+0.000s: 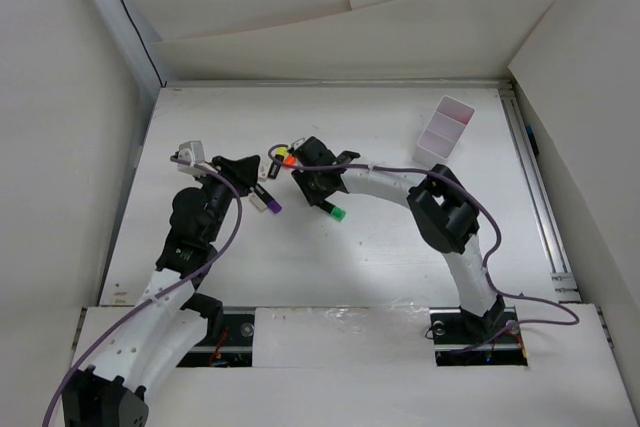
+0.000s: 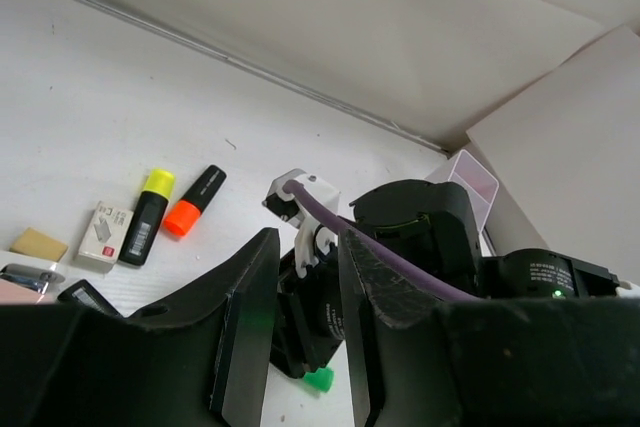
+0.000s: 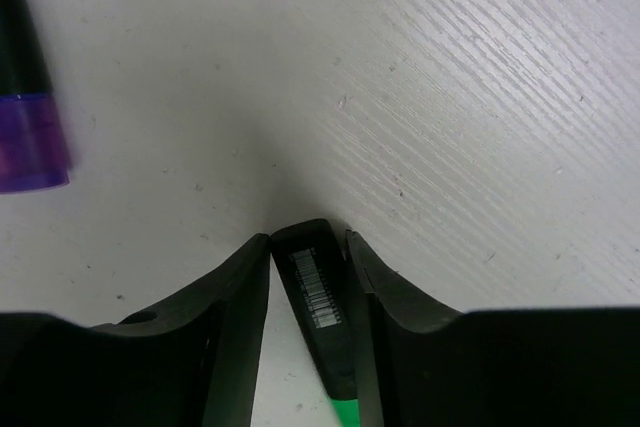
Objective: Sort the stationery into containers
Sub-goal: Pick up the pen from the center of the board, then place the pen in the storage box.
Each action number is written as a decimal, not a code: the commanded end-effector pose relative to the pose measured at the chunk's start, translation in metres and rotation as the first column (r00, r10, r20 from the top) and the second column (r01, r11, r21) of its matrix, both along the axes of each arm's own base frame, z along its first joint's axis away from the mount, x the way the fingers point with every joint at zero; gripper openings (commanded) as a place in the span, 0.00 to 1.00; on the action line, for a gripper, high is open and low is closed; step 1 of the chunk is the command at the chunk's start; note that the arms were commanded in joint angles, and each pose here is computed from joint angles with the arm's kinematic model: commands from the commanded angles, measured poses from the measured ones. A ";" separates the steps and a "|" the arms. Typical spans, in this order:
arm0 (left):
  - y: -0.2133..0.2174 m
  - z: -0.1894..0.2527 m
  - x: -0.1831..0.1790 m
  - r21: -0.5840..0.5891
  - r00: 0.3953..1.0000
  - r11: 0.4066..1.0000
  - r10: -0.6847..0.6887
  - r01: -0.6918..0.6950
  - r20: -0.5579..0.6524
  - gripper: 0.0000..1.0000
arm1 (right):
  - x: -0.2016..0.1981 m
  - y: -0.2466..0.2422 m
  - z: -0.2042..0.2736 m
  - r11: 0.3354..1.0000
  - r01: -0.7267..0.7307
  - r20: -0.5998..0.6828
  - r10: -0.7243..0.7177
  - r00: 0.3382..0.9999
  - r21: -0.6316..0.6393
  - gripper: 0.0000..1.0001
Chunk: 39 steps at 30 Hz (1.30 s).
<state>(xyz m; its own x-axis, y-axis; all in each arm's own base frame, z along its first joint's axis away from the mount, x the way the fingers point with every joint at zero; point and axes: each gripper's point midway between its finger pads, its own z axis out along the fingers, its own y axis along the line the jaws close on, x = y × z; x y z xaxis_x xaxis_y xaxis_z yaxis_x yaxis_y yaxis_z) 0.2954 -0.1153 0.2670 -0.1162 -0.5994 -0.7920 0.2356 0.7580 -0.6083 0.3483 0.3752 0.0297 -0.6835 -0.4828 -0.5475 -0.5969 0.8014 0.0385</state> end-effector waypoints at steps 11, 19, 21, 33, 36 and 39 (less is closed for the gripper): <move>-0.006 0.002 0.004 -0.007 1.000 1.000 -0.023 0.023 0.006 0.27 | 0.014 0.002 0.032 0.997 0.020 0.039 -0.023 0.999 0.075 0.12; -0.014 -0.002 0.006 -0.011 0.998 0.998 -0.064 0.064 -0.006 0.27 | 0.064 -0.034 0.115 0.924 0.182 0.083 -0.222 0.972 0.336 0.06; -0.014 -0.003 0.007 -0.010 0.998 0.998 -0.064 0.064 -0.007 0.28 | 0.090 -0.067 0.130 0.884 0.264 0.094 -0.322 0.942 0.385 0.06; -0.033 -0.005 0.008 -0.004 0.987 0.987 -0.162 0.162 -0.017 0.28 | 0.203 -0.323 0.263 0.379 0.590 0.181 -0.912 0.368 0.713 0.03; -0.032 -0.008 0.010 0.007 0.988 0.988 -0.151 0.152 -0.025 0.28 | 0.210 -0.368 0.286 0.310 0.581 0.228 -0.950 0.212 0.752 0.03; -0.034 -0.011 0.010 0.009 0.986 0.986 -0.163 0.164 -0.034 0.28 | 0.209 -0.395 0.294 0.276 0.587 0.278 -0.956 0.089 0.761 0.02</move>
<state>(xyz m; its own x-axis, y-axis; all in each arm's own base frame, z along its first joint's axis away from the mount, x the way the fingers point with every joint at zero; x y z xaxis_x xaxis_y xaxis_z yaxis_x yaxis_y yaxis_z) 0.3045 -0.1444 0.2310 -0.2814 -0.5503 -0.7861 0.2734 0.7393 -0.6154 0.5522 0.0006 0.2752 -0.1133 0.4885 -0.8652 0.3566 0.8328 0.4235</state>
